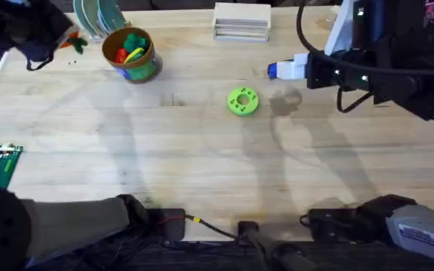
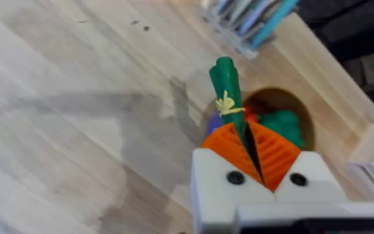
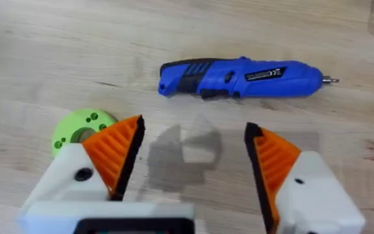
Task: Pick up the gripper from the table and insert it into the empty holder that is missing its gripper. Then pick up a screw, insert it into the mounting hole, and use the screwdriver to tighten it. Finally, clean up the table by picking up the vegetable and placing it into the bucket.
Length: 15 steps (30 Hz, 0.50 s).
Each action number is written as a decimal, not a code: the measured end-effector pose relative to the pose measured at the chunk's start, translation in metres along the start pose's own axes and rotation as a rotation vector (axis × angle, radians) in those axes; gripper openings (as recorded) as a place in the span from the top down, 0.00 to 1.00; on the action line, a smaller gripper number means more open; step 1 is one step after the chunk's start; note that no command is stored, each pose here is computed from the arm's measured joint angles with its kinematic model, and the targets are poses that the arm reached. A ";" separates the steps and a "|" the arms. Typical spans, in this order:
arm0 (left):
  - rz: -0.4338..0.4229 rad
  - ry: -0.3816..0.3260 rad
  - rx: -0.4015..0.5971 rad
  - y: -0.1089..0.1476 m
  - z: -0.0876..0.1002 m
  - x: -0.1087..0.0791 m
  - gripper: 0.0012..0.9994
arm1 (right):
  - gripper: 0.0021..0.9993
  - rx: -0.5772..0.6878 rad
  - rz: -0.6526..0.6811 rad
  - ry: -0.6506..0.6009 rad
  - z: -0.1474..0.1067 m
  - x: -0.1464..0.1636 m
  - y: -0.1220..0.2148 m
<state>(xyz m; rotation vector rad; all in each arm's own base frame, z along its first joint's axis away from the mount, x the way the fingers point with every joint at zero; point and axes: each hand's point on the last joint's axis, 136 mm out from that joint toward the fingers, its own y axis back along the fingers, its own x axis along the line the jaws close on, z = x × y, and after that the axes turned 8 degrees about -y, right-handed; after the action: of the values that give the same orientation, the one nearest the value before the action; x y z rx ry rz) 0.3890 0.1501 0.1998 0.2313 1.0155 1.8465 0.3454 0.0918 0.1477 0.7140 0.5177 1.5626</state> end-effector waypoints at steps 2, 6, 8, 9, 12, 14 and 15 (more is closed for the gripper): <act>-0.037 -0.019 0.009 0.000 -0.004 -0.014 0.99 | 0.01 0.000 0.000 0.000 0.000 0.000 0.000; -0.109 -0.075 0.041 -0.009 -0.017 -0.047 0.99 | 0.01 0.000 0.000 0.000 0.000 0.000 0.000; -0.136 -0.098 0.060 -0.016 -0.024 -0.061 0.99 | 0.01 0.000 0.000 0.000 0.000 0.000 0.000; -0.148 -0.111 0.069 -0.020 -0.028 -0.068 0.99 | 0.01 0.000 0.000 0.000 0.000 0.000 0.000; -0.160 -0.137 0.124 -0.044 -0.045 -0.080 0.99 | 0.01 0.000 0.000 0.000 0.000 0.000 0.000; -0.115 -0.136 0.142 -0.054 -0.051 -0.071 0.99 | 0.01 0.000 0.000 0.000 0.000 0.000 0.000; -0.098 -0.137 0.140 -0.055 -0.050 -0.068 0.99 | 0.01 0.000 0.000 0.000 0.000 0.000 0.000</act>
<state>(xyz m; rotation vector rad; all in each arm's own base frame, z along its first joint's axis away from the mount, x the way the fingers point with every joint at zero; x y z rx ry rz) 0.4319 0.0759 0.1461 0.3796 1.0433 1.6500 0.3454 0.0919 0.1477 0.7140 0.5177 1.5627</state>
